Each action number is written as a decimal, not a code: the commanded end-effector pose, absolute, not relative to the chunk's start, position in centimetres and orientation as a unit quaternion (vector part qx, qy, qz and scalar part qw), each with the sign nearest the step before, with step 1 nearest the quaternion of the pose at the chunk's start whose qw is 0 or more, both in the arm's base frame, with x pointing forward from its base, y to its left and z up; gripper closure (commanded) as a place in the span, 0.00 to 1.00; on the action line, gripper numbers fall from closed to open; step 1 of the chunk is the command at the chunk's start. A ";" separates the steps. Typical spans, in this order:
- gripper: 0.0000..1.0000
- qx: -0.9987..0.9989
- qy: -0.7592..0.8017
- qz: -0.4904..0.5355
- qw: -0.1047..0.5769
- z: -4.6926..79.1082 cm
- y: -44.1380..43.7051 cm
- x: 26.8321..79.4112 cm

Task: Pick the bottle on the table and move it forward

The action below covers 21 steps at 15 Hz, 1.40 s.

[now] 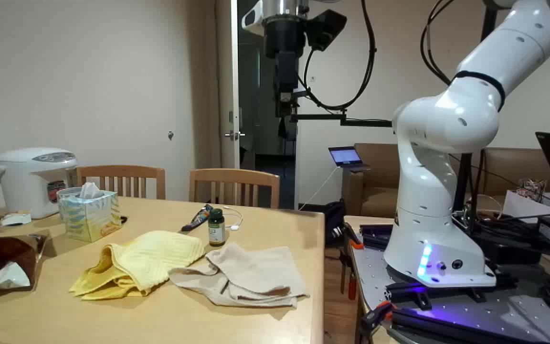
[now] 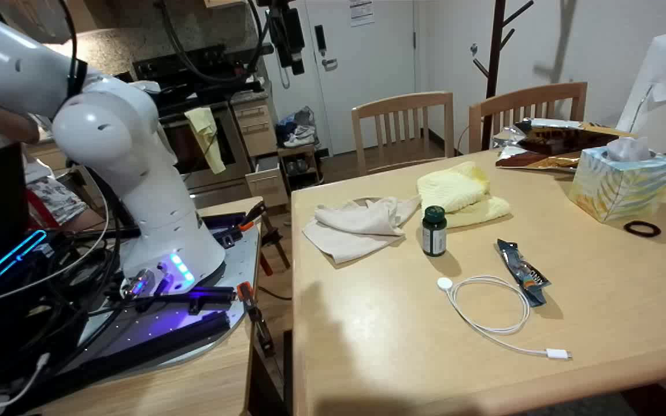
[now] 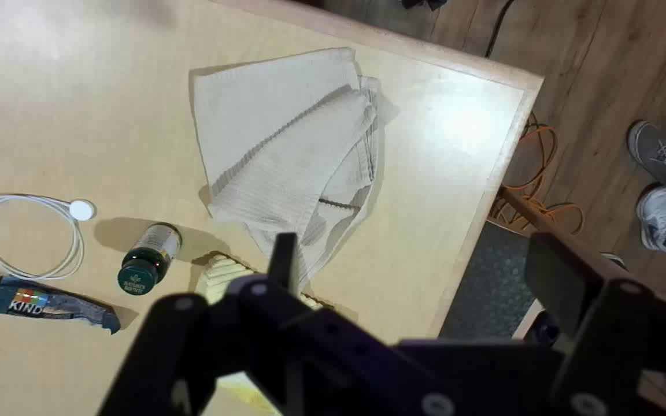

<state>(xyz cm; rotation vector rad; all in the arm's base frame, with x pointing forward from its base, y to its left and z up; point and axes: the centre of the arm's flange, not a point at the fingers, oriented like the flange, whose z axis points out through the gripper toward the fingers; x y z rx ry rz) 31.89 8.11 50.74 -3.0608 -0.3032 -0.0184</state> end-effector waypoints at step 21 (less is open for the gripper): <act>0.00 -0.996 -0.063 -0.052 0.033 50.0 4.7 37.6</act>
